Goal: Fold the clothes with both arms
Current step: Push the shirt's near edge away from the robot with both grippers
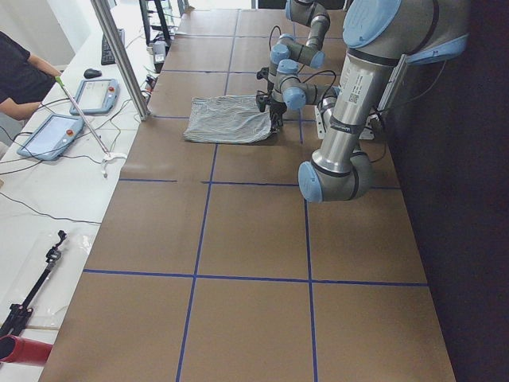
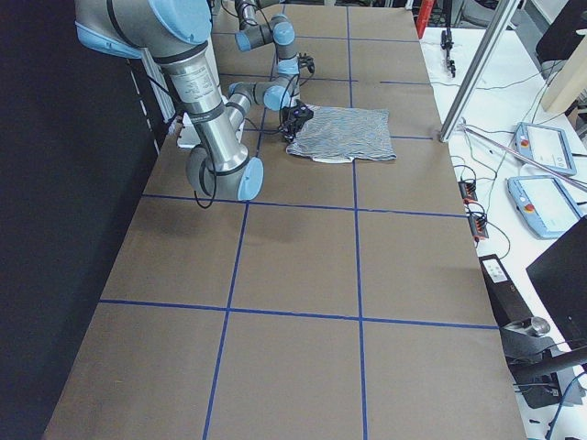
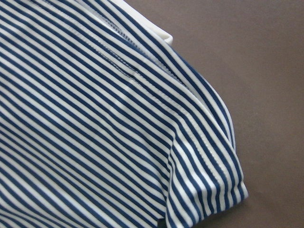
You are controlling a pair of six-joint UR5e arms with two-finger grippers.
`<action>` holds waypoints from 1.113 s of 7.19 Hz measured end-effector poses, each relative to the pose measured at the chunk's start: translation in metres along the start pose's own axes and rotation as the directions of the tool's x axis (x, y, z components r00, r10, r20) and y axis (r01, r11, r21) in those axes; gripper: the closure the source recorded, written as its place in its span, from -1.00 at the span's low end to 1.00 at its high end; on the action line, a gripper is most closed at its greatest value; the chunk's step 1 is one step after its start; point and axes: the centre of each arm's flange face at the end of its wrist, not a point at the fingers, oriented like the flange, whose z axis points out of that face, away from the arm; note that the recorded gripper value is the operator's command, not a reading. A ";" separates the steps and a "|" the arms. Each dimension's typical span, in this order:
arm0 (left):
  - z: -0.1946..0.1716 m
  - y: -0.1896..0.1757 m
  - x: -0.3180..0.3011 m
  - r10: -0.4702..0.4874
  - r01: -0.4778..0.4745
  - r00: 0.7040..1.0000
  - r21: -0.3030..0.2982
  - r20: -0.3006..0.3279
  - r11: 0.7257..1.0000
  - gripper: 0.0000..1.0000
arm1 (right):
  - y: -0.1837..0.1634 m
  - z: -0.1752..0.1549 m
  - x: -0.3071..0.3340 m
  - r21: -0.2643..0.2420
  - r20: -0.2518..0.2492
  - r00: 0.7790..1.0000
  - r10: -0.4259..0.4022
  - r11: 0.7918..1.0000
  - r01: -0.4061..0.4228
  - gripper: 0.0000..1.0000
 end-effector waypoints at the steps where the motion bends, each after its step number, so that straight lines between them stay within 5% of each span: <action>1: -0.009 0.010 -0.002 0.010 -0.010 1.000 -0.016 -0.018 1.000 1.00 | 0.003 -0.011 0.009 -0.021 0.012 1.000 -0.012 1.000 0.012 1.00; 5: -0.031 0.070 -0.025 0.031 -0.036 0.998 -0.113 -0.050 0.993 1.00 | 0.018 -0.037 0.054 -0.078 0.046 0.995 -0.083 0.993 0.086 1.00; 8: -0.049 0.023 -0.015 -0.016 0.010 0.994 -0.054 -0.112 0.998 1.00 | -0.023 -0.055 0.025 -0.025 0.103 0.983 -0.152 0.987 0.156 1.00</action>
